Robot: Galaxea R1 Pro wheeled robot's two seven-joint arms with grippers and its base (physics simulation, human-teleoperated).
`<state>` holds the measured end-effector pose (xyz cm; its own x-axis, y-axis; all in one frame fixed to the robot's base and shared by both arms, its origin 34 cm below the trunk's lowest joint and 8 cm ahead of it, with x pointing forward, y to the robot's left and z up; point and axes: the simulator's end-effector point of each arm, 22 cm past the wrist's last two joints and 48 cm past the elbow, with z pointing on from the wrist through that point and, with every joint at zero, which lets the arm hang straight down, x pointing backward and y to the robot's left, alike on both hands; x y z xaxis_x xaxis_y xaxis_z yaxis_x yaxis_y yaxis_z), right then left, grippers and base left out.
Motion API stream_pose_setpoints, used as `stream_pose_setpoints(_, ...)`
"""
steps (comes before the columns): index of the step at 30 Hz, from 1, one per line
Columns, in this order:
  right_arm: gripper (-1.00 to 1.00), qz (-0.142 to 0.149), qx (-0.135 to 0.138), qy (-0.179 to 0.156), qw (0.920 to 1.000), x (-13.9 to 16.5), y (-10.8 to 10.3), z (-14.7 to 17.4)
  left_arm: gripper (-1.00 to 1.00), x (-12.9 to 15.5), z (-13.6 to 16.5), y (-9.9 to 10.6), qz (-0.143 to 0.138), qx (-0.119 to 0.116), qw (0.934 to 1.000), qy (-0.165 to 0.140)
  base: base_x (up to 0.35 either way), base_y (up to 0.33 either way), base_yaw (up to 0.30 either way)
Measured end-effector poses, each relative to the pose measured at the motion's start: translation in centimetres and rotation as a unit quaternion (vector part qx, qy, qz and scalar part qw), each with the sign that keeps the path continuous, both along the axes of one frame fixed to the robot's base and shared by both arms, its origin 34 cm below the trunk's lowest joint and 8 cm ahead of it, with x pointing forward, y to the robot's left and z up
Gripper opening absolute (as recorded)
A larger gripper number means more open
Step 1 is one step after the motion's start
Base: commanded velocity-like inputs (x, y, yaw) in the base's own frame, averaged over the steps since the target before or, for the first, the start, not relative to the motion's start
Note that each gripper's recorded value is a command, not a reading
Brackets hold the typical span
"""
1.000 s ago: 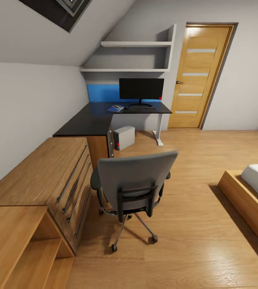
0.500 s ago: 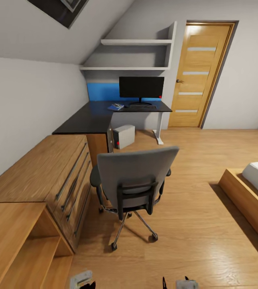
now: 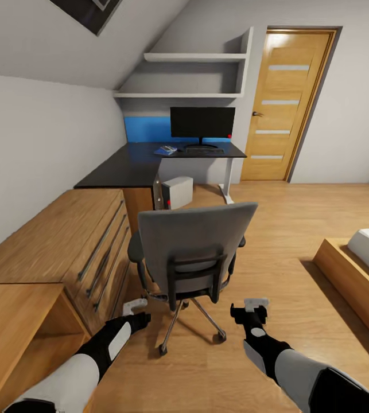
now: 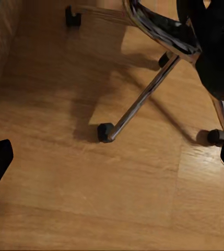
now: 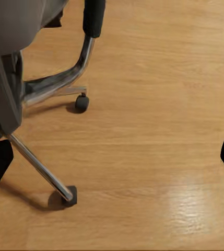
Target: In the bedroom, organize the workspace by keeping the computer under the desk, ensuring the monitor is on the desk, placing the keyboard on the desk next to the monitor, placing the mouse on the desk next to the keyboard, moving the folder from the swivel chair onto the desk next to the mouse, stacking the notebook on top of the folder with the pen on top of the notebook, and positioning the swivel chair next to the desk.
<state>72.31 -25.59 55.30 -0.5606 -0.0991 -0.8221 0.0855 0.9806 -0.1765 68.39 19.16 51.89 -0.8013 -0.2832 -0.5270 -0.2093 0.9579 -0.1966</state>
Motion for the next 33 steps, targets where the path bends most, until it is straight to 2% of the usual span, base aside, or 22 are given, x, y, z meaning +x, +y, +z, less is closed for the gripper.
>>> stream_pose_setpoints(5, 1.0, 0.009, 0.013, 0.003, 0.9999, 2.4, 1.7, 0.9, 1.0, -1.0, -2.0, -0.4, 0.002, 0.002, 1.0, 0.007, 0.0, 0.0, 0.0)
stream_pose_setpoints(8, 1.0, 0.019, 0.028, 0.003, 0.9994, 2.9, 3.4, 0.8, 1.0, -0.9, -3.0, 0.5, 0.02, 0.015, 0.9993, -0.027, 0.0, 0.0, 0.0)
stream_pose_setpoints(11, 1.0, 0.024, 0.034, 0.004, 0.9991, 2.9, 4.3, 0.3, 1.0, -0.8, -3.4, 0.8, 0.026, 0.019, 0.9986, -0.042, 0.0, 0.0, 0.0)
stream_pose_setpoints(22, 1.0, 0.031, 0.041, 0.005, 0.9987, 2.6, 4.9, -2.0, 1.0, -1.0, -5.5, 0.8, 0.03, 0.022, 0.998, -0.051, 0.0, 0.0, 0.0)
stream_pose_setpoints(33, 1.0, 0.083, 0.072, 0.005, 0.9939, 2.1, 7.4, -4.3, 1.0, -1.6, -7.7, -1.0, 0.023, 0.012, 0.9984, -0.05, 0.0, 0.0, 0.0)
